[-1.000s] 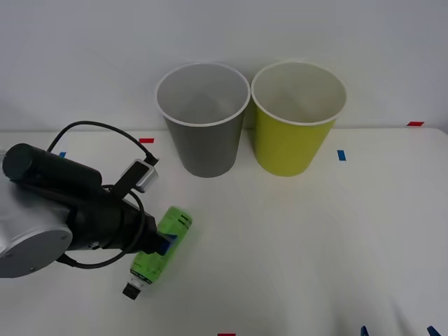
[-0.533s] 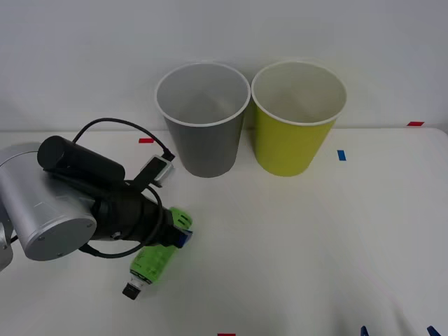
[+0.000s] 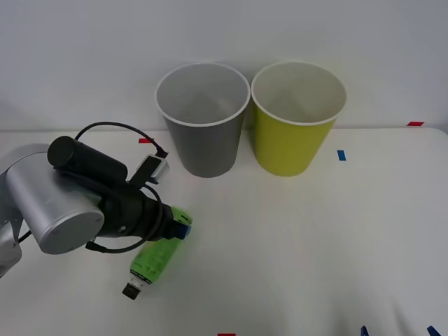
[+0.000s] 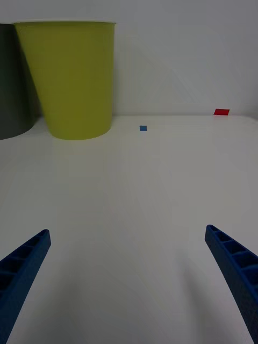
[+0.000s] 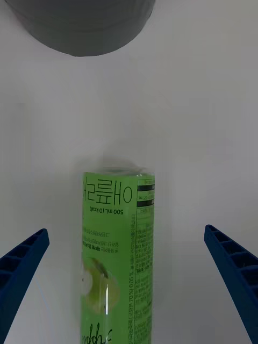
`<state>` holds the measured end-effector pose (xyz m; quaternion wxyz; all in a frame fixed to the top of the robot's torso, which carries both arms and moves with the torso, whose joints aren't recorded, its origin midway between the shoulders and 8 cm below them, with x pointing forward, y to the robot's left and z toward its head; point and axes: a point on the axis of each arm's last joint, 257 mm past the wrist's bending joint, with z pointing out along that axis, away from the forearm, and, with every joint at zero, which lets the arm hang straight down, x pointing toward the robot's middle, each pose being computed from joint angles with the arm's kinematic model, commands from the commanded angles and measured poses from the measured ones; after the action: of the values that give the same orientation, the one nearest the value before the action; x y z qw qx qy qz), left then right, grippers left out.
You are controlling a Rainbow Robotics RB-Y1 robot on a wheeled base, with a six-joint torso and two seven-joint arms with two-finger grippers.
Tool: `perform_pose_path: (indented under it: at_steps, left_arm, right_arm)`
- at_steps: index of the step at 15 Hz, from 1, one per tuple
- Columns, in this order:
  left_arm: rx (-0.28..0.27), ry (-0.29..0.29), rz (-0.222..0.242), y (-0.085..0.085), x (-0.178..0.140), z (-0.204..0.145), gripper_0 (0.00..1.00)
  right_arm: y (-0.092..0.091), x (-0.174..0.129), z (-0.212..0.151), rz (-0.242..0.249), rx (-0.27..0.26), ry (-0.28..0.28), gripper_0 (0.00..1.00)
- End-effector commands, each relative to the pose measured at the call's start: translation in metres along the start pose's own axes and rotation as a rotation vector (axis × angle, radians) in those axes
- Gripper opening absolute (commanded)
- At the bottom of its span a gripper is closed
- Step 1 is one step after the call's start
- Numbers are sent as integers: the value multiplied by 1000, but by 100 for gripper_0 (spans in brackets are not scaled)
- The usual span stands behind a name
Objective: Put cans in the gray bin and PET bottles in the light green bin.
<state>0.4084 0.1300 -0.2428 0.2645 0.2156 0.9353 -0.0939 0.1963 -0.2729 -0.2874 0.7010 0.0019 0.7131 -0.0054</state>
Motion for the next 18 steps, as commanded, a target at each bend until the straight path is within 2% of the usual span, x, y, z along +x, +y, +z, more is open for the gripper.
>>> perform_pose_path:
  at_steps: [1, 7, 9, 18]
  left_arm:
    - [-8, 2, 4, -6, 3, 13, 100]
    - [-15, 19, -51, 2, 6, 25, 100]
    - [-10, 19, -64, 0, 6, 26, 100]
    - [2, 57, -97, 0, 15, 39, 100]
  right_arm:
    - [0, 0, 0, 0, 0, 0, 100]
    - [0, 0, 0, 0, 0, 0, 100]
    - [0, 0, 0, 0, 0, 0, 100]
    - [0, 0, 0, 0, 0, 0, 100]
